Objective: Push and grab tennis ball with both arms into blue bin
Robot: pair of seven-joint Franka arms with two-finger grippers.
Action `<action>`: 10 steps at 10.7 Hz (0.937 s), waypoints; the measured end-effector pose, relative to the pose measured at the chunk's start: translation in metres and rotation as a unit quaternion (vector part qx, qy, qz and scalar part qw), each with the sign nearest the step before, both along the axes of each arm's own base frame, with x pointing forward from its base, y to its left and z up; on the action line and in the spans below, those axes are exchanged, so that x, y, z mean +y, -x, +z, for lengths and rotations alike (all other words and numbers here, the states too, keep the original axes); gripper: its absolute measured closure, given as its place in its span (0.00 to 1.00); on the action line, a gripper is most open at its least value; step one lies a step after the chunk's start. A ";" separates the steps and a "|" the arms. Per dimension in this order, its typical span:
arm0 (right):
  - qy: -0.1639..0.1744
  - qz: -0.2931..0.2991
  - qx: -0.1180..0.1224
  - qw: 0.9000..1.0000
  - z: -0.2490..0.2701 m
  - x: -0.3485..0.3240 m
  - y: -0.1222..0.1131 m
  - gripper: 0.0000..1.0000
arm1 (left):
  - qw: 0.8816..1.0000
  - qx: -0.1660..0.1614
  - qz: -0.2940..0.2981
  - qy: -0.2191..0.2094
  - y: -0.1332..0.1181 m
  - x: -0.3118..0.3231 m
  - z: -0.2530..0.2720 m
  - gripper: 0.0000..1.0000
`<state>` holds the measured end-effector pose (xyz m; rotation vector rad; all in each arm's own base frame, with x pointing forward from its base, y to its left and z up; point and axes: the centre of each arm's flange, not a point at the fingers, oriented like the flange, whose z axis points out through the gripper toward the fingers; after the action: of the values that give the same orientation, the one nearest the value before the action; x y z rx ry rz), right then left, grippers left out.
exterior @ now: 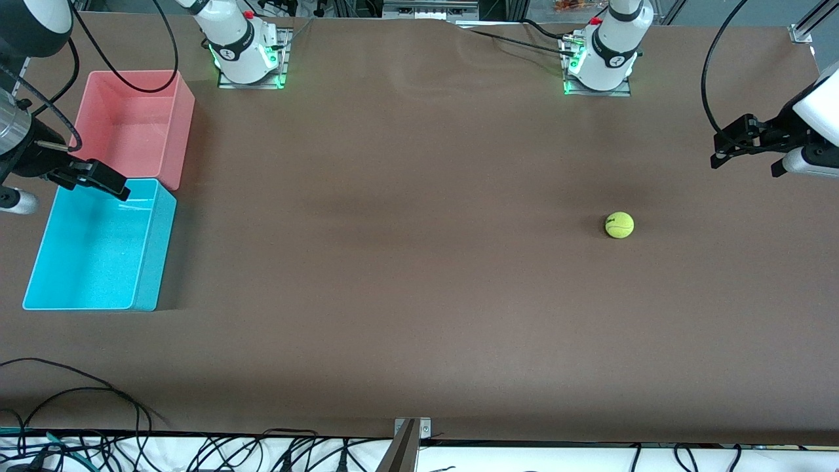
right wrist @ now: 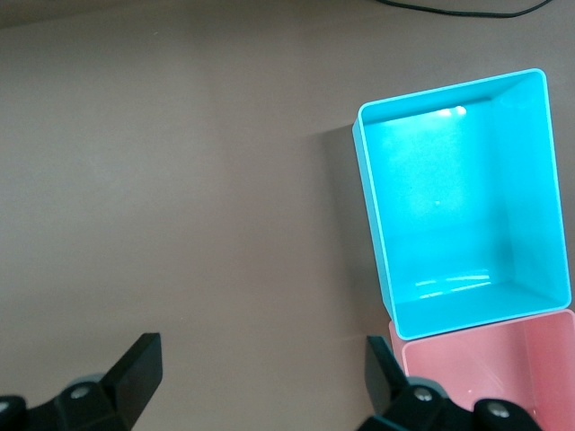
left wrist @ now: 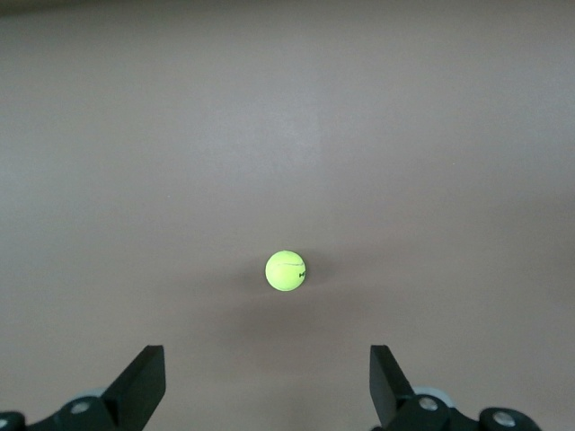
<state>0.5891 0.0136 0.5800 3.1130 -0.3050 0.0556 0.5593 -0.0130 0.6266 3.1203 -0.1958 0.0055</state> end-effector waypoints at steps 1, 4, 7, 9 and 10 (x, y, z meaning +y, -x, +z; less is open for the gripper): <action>0.000 0.000 0.000 1.000 0.000 0.000 0.000 0.00 | 1.000 0.000 0.000 0.000 0.000 0.000 0.000 0.00; 0.000 0.000 0.000 1.000 0.000 0.000 0.000 0.00 | 1.000 0.000 0.000 0.000 0.000 0.000 0.000 0.00; 0.000 0.003 0.000 1.000 0.000 0.000 0.000 0.00 | 1.000 0.000 0.000 0.000 0.000 0.000 0.000 0.00; 0.000 0.005 0.000 1.000 0.000 0.000 0.000 0.00 | 1.000 0.000 0.000 0.000 0.000 0.000 0.000 0.00; 0.000 0.005 0.000 1.000 0.000 0.000 0.000 0.00 | 1.000 0.000 0.000 0.000 0.000 0.000 0.000 0.00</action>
<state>0.5893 0.0134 0.5796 3.1142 -0.2900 0.0543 0.5593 -0.0133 0.6266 3.1203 -0.1965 0.0054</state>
